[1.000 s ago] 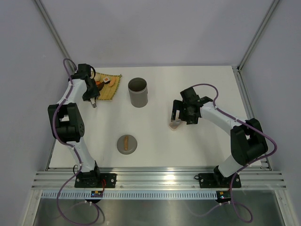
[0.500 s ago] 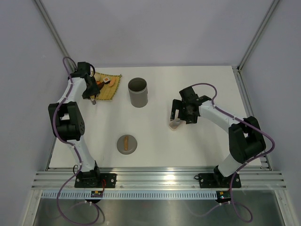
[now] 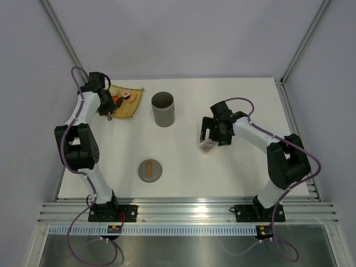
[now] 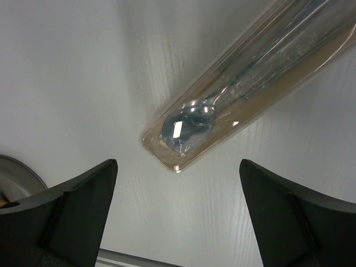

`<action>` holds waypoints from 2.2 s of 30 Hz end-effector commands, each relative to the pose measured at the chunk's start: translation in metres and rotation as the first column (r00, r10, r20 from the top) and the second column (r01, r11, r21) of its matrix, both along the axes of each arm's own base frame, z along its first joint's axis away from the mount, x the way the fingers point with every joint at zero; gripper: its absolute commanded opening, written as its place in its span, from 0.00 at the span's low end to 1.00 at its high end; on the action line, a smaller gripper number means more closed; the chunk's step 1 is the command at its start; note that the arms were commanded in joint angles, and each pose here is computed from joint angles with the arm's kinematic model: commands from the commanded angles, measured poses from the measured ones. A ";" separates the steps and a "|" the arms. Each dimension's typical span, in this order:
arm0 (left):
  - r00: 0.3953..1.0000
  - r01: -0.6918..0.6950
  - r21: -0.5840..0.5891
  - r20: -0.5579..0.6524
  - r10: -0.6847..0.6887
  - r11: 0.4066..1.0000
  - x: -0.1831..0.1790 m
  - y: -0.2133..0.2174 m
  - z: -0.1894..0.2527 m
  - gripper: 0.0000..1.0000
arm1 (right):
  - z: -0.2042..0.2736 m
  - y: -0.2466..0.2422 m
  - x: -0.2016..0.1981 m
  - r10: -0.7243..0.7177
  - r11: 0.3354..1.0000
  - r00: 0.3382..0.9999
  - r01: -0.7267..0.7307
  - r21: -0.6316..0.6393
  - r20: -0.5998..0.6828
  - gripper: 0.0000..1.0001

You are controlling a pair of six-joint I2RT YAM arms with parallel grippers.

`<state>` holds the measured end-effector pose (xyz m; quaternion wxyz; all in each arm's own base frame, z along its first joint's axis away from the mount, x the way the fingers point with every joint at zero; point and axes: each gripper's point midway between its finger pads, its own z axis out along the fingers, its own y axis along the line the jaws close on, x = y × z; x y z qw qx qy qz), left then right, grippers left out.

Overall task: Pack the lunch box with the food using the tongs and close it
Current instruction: Pick up the fake food from the plate, then place the fake food in the packing box.

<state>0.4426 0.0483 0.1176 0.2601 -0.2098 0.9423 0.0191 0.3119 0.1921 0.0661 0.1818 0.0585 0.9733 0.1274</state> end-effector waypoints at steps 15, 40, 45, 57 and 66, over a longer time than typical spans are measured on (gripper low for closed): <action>0.920 0.198 -0.148 0.369 -0.132 0.969 -0.046 -0.060 0.130 0.12 | 0.023 0.003 0.005 -0.037 0.999 0.996 0.034 0.033 0.079 0.99; 0.769 0.589 -0.172 0.418 -0.483 0.790 -0.099 -0.218 0.162 0.13 | 0.038 -0.003 0.011 -0.070 0.998 0.989 0.068 0.018 0.127 0.99; 0.779 0.577 -0.151 0.396 -0.485 0.803 -0.093 -0.217 0.159 0.21 | 0.036 -0.005 0.010 -0.066 0.998 0.990 0.066 0.005 0.124 0.99; 0.770 0.600 -0.163 0.383 -0.510 0.784 -0.090 -0.229 0.156 0.61 | 0.029 -0.001 0.012 -0.049 0.999 0.994 0.049 -0.002 0.101 0.99; 0.777 0.501 -0.047 0.464 -0.425 0.864 -0.083 -0.200 0.194 0.45 | 0.025 0.001 0.014 -0.046 0.999 0.995 0.046 0.000 0.087 0.99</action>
